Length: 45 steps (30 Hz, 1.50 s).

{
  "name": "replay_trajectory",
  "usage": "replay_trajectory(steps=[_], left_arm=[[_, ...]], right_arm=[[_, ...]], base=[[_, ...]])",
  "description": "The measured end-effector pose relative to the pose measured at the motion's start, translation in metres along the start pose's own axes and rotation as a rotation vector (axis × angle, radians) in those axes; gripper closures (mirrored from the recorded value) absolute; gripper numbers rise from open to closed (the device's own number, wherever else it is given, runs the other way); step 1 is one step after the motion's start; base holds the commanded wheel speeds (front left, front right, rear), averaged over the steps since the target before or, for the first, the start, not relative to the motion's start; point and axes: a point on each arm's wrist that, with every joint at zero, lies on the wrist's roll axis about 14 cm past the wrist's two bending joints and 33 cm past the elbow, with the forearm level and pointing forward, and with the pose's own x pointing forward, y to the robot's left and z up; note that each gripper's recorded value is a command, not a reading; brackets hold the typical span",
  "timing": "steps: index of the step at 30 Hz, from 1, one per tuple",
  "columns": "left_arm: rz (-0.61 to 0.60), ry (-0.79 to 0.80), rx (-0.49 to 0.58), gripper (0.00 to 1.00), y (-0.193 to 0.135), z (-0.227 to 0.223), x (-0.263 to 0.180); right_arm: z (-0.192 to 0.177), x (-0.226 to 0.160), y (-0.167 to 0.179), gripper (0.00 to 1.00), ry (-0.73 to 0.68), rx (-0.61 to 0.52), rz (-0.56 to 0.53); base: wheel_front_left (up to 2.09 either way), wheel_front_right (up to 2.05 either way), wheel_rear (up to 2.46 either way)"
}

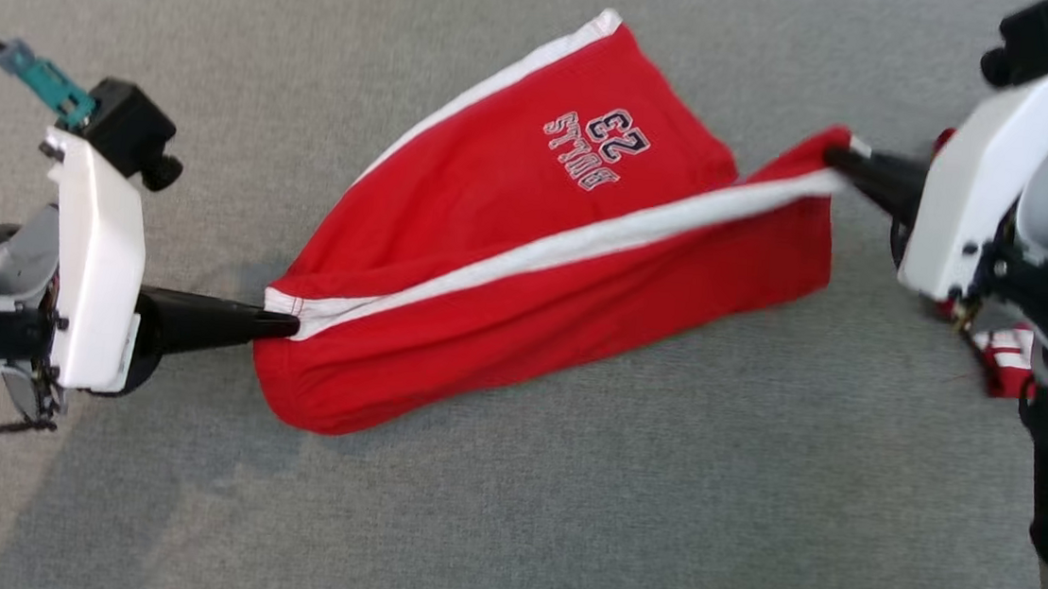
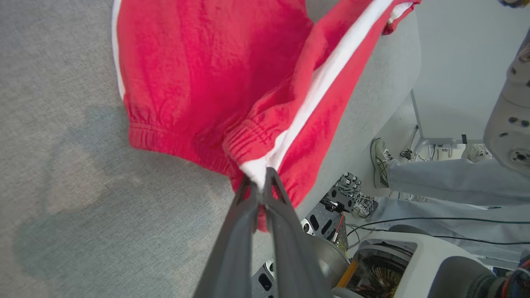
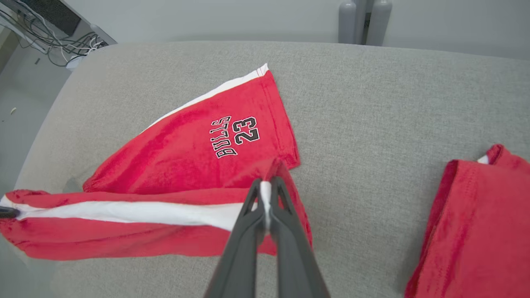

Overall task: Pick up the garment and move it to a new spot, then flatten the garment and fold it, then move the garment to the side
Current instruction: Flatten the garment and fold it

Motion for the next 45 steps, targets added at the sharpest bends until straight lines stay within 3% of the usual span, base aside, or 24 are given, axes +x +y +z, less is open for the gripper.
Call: replay_trajectory(steps=[10, 18, 36, 37, 38, 39, 40, 41, 42, 45], left_arm=[[-0.005, 0.026, -0.133, 1.0, 0.039, 0.021, 0.001], [-0.005, -0.027, -0.238, 1.0, 0.065, 0.03, 0.004], [0.013, -0.011, -0.263, 1.0, 0.084, 0.026, 0.015], [0.013, -0.011, -0.263, 1.0, 0.084, 0.026, 0.015], [0.019, -0.008, -0.259, 0.96, 0.085, 0.026, 0.015], [0.025, -0.011, -0.257, 0.66, 0.086, 0.026, 0.015], [0.027, -0.013, -0.256, 0.53, 0.086, 0.027, 0.015], [0.03, -0.013, -0.254, 0.17, 0.086, 0.027, 0.015], [0.031, -0.017, -0.252, 0.0, 0.085, 0.027, 0.014], [0.039, -0.021, -0.248, 0.0, 0.084, 0.026, 0.012]], right_arm=[[0.048, 0.077, 0.003, 1.0, -0.05, -0.039, 0.019], [0.052, 0.128, -0.006, 1.0, -0.026, -0.085, -0.019], [0.047, 0.187, -0.001, 1.0, -0.063, -0.143, -0.014], [0.047, 0.187, -0.001, 0.76, -0.063, -0.143, -0.014], [0.049, 0.187, -0.001, 0.53, -0.07, -0.143, -0.013], [0.049, 0.188, 0.0, 0.0, -0.077, -0.137, -0.009], [0.049, 0.188, 0.001, 0.0, -0.077, -0.123, -0.002], [0.048, 0.188, 0.003, 0.0, -0.079, -0.105, 0.008], [0.047, 0.188, 0.005, 0.0, -0.08, -0.095, 0.015], [0.048, 0.184, 0.01, 0.0, -0.09, -0.1, 0.021]], base=[[0.0, 0.0, 0.0], [0.0, 0.0, 0.0], [0.0, 0.0, 0.0], [0.0, 0.0, 0.0], [0.0, 0.0, 0.0], [0.0, 0.0, 0.0], [0.0, 0.0, 0.0], [0.0, 0.0, 0.0], [0.0, 0.0, 0.0], [0.0, 0.0, 0.0]])
